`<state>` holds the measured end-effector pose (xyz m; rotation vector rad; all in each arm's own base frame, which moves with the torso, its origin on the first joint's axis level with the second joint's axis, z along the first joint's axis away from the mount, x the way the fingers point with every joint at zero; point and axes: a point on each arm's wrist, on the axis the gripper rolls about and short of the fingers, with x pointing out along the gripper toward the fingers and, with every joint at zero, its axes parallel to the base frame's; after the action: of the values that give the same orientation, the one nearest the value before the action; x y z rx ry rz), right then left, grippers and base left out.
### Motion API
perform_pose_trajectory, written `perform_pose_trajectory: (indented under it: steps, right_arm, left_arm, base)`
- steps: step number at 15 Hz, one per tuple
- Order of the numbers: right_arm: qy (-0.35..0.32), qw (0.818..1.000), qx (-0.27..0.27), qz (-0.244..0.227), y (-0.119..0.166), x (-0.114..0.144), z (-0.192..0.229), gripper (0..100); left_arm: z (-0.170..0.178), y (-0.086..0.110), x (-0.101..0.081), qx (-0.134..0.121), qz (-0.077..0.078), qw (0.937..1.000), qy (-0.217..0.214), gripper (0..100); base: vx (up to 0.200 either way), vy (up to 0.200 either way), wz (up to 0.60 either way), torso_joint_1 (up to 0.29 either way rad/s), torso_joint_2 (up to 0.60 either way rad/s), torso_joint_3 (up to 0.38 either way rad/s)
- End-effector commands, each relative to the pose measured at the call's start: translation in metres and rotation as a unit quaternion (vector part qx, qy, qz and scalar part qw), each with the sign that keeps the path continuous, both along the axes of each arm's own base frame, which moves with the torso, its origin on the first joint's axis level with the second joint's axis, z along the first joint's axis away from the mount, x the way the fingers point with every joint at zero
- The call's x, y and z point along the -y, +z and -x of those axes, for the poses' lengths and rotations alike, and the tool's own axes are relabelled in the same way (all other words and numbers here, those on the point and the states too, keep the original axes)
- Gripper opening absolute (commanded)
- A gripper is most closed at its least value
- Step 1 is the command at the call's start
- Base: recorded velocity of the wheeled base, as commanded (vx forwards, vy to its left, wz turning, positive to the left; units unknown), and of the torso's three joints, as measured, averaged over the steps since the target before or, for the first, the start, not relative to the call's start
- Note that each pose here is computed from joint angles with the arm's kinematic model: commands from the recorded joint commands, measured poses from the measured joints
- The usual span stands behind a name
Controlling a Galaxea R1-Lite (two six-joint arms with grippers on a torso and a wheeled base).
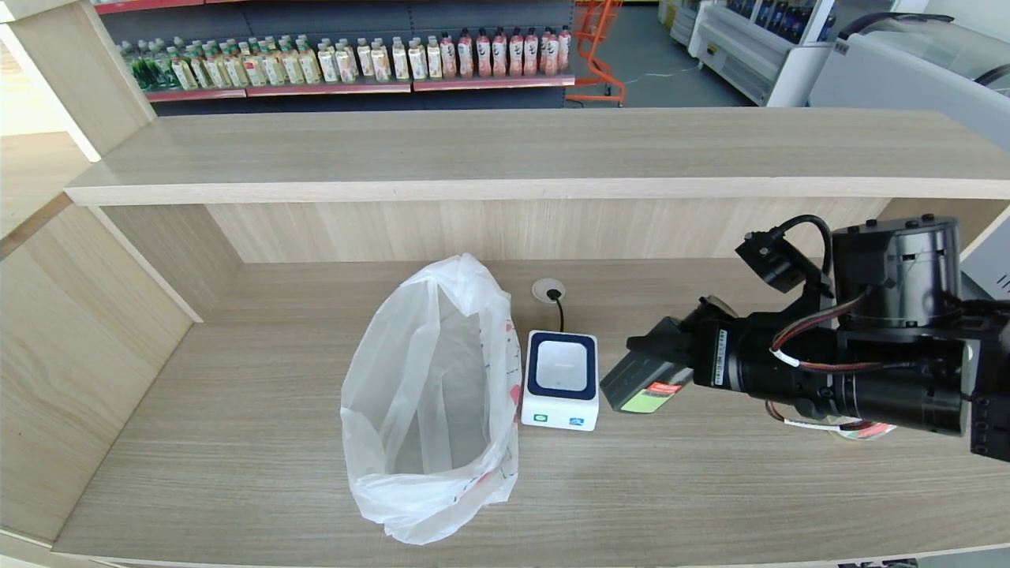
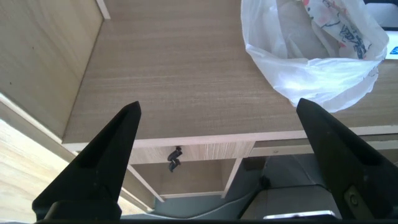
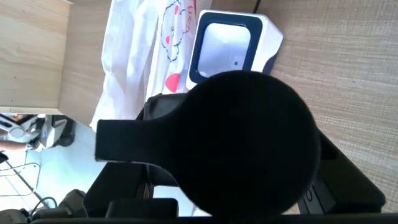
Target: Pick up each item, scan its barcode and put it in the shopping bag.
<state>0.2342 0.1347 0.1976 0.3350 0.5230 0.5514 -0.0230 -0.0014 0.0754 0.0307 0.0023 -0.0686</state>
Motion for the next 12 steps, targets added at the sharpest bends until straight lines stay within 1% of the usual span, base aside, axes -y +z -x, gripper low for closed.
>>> perform_pose_trajectory:
  steps: [1, 3, 4, 7, 9, 11, 12]
  right_arm:
    - [-0.003, 1.0, 0.0, 0.007, -0.002, -0.004, -0.008, 0]
    - [-0.018, 0.999, 0.004, 0.042, -0.013, -0.015, -0.028, 0]
    - [-0.019, 0.999, 0.003, 0.046, -0.015, -0.019, -0.034, 0]
    - [-0.005, 0.998, 0.007, 0.056, -0.024, -0.053, -0.059, 0]
    - [0.003, 0.998, 0.008, 0.062, -0.031, -0.071, -0.068, 0]
    - [0.009, 0.998, 0.005, 0.068, -0.037, -0.076, -0.073, 0]
    - [0.01, 0.997, -0.008, 0.076, -0.041, -0.077, -0.075, 0]
  left_arm:
    - [0.0, 0.0, 0.0, -0.001, 0.0, 1.0, 0.001, 100]
    - [0.0, 0.0, 0.0, -0.001, 0.0, 1.0, 0.001, 100]
    - [0.0, 0.0, 0.0, -0.001, 0.0, 1.0, 0.001, 100]
    - [0.0, 0.0, 0.0, -0.001, 0.0, 1.0, 0.001, 100]
    - [0.0, 0.0, 0.0, -0.001, 0.0, 1.0, 0.001, 100]
    - [0.0, 0.0, 0.0, -0.001, 0.0, 1.0, 0.001, 100]
    - [0.0, 0.0, 0.0, -0.001, 0.0, 1.0, 0.001, 100]
  base:
    - [0.0, 0.0, 0.0, 0.0, 0.0, 0.0]
    - [0.0, 0.0, 0.0, 0.0, 0.0, 0.0]
    - [0.0, 0.0, 0.0, 0.0, 0.0, 0.0]
    - [0.0, 0.0, 0.0, 0.0, 0.0, 0.0]
    - [0.0, 0.0, 0.0, 0.0, 0.0, 0.0]
    - [0.0, 0.0, 0.0, 0.0, 0.0, 0.0]
    - [0.0, 0.0, 0.0, 0.0, 0.0, 0.0]
